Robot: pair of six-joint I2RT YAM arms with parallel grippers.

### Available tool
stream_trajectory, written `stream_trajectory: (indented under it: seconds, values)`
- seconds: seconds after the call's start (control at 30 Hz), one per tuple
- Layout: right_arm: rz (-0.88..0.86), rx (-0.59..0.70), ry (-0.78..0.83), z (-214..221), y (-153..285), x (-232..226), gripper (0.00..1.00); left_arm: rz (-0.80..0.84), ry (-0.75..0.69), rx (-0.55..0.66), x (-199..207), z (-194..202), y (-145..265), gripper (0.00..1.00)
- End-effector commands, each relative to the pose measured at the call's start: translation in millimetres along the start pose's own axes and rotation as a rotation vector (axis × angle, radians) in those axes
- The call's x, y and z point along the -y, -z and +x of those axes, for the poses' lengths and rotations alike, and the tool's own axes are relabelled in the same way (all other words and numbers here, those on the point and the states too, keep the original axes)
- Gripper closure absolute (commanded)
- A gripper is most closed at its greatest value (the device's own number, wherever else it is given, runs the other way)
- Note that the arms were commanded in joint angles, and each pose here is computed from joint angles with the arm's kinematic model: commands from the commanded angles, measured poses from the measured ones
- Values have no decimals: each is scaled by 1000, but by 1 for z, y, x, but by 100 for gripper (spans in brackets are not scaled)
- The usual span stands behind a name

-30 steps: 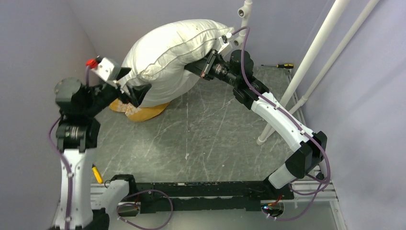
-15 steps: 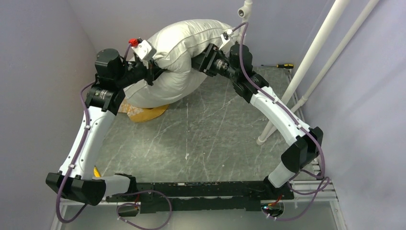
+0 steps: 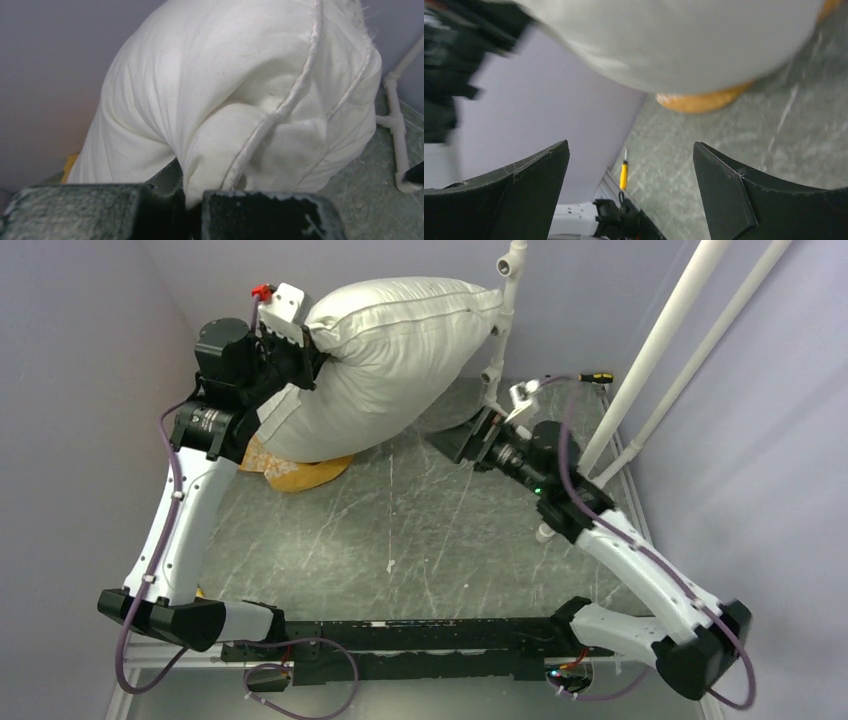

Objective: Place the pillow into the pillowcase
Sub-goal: Stuff the pillow into the pillowcase.

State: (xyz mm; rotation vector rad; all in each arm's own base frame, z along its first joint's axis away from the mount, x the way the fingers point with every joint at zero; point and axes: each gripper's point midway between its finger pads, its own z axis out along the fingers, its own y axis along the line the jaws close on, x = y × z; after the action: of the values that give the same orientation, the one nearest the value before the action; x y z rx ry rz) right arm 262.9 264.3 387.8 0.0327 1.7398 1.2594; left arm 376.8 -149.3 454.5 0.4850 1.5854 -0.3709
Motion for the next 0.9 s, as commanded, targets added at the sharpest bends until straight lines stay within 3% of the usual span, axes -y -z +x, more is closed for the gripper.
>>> stream_trajectory:
  seconds: [0.0,0.13,0.33,0.53,0.87]
  values:
    - [25,-145,-225,76,-30,59,4,-243,-3,67,-51,-35,17,100]
    - [28,-225,-277,121,-60,82,7,-330,14,112,-64,-43,35,100]
    - [-13,-315,-354,169,-130,90,6,-330,24,118,-58,-48,55,100]
    - [3,-300,-530,206,-183,118,9,-344,-11,119,-56,-61,77,100]
    - [89,-163,-781,256,-233,196,23,-280,6,163,-36,-81,99,100]
